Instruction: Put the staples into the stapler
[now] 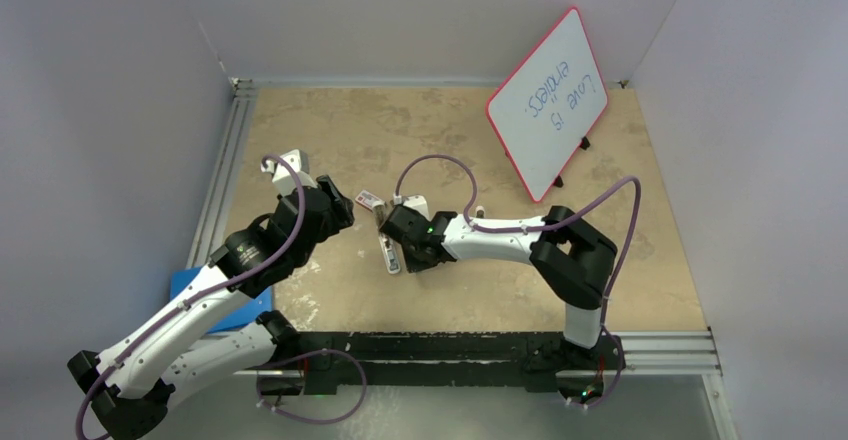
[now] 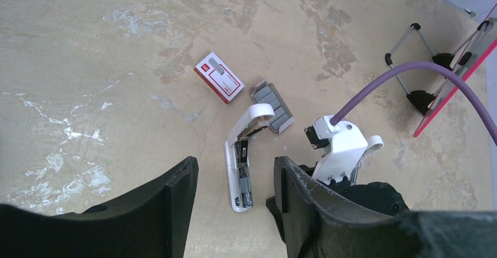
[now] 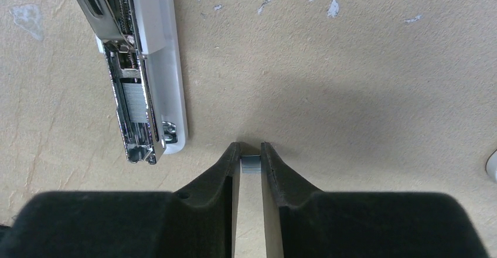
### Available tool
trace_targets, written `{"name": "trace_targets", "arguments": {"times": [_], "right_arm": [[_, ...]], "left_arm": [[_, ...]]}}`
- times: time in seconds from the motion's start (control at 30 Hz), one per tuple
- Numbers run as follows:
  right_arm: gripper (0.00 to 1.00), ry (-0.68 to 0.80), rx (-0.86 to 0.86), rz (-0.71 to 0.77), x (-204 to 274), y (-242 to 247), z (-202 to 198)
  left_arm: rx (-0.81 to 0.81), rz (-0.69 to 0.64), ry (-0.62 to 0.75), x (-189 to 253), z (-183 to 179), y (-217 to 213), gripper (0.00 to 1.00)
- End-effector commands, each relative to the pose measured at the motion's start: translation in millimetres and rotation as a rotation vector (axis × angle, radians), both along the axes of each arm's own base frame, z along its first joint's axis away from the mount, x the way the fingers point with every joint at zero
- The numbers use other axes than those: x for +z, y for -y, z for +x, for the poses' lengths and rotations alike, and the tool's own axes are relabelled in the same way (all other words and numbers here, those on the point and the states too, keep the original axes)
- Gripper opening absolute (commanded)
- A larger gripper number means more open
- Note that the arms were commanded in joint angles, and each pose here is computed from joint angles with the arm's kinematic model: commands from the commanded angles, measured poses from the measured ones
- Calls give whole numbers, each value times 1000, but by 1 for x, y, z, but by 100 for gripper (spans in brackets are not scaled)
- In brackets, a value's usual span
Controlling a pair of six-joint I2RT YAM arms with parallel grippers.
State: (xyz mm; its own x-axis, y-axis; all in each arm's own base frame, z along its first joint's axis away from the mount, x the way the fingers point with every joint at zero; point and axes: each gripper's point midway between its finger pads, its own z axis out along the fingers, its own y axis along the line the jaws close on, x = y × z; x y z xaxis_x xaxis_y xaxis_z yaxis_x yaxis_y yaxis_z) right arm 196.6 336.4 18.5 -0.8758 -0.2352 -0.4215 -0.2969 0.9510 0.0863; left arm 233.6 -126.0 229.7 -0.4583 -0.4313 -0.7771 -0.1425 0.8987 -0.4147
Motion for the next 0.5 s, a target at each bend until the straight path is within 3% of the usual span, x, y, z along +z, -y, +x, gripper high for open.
{"name": "trace_targets", "arguments": {"times": [0.0, 0.47], "right_arm": [[19, 10, -23, 7, 6, -2, 2], [19, 41, -80, 28, 19, 4, 5]], "left_arm": [[6, -7, 25, 4, 2, -2, 50], [5, -7, 23, 3, 2, -1, 50]]}}
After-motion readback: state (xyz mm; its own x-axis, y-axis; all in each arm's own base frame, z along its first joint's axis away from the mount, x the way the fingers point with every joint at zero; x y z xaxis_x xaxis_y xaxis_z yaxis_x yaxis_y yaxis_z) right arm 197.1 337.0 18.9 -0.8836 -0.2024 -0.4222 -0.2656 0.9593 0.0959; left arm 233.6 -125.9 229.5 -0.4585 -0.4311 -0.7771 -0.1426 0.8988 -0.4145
